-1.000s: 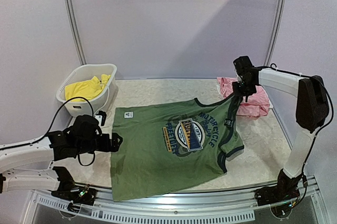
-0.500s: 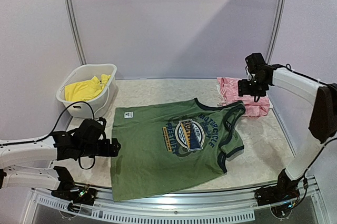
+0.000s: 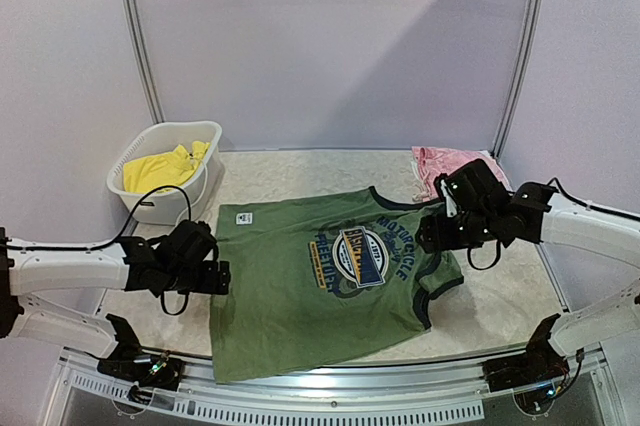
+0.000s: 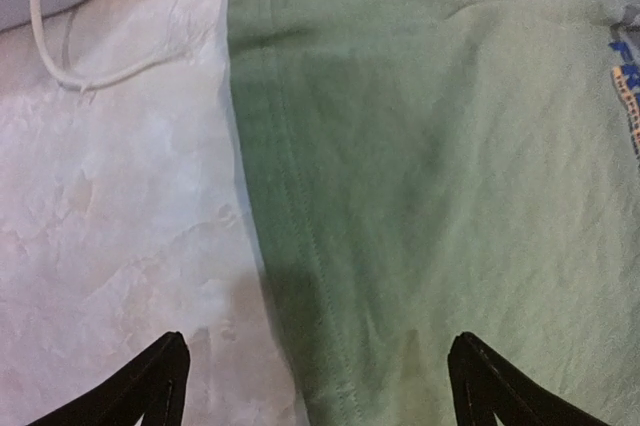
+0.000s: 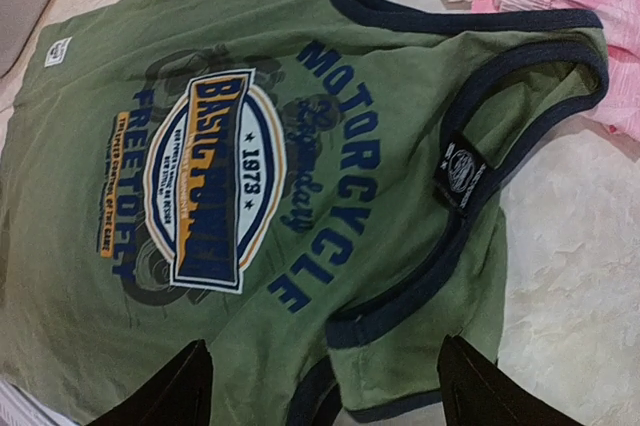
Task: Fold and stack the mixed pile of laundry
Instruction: Flatten out the crumpled tank top at the center of the board.
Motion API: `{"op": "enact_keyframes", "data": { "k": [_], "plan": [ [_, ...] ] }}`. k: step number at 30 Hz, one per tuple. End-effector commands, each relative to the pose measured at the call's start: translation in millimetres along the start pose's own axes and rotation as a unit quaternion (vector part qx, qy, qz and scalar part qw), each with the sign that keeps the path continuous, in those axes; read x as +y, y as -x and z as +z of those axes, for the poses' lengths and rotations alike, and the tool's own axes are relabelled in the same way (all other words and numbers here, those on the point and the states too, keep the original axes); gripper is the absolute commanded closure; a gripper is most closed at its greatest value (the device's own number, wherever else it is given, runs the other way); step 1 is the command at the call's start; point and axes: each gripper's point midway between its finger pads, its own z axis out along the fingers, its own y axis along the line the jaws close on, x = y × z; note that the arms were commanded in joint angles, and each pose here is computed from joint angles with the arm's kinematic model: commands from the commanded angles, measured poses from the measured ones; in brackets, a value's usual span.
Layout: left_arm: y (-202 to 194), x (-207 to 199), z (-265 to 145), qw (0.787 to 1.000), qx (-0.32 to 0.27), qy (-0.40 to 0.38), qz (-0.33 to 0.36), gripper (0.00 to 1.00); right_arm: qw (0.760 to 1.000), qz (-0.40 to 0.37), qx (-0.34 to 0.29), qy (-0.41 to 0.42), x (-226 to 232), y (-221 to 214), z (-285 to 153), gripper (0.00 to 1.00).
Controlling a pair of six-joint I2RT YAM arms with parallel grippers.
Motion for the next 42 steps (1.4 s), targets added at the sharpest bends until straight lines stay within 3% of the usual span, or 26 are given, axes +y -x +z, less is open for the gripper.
{"op": "enact_keyframes", "data": {
  "k": [1,11,20,35,39,42],
  "plan": [
    [31,-9,-5,1.000,-0.026,0.000,0.016,0.09,1.000,0.002,0.001,-0.003,14,-26,-17,0.22],
    [39,-16,-5,0.999,-0.028,-0.005,0.029,0.09,0.996,-0.031,0.078,-0.037,35,-99,-17,0.33],
    [28,-16,-1,0.999,-0.019,-0.018,0.027,0.09,0.982,-0.067,0.087,-0.152,15,-100,26,0.45],
    [16,-8,-5,0.999,-0.020,-0.027,0.025,0.10,0.954,-0.117,0.109,-0.255,-7,-94,60,0.59],
    [15,-9,-6,0.999,-0.021,-0.031,0.025,0.10,0.945,-0.127,0.110,-0.280,-14,-94,62,0.69],
    [15,-9,-7,0.999,-0.024,-0.034,0.025,0.09,0.937,-0.132,0.096,-0.308,-23,-86,53,0.89]
  ]
}}
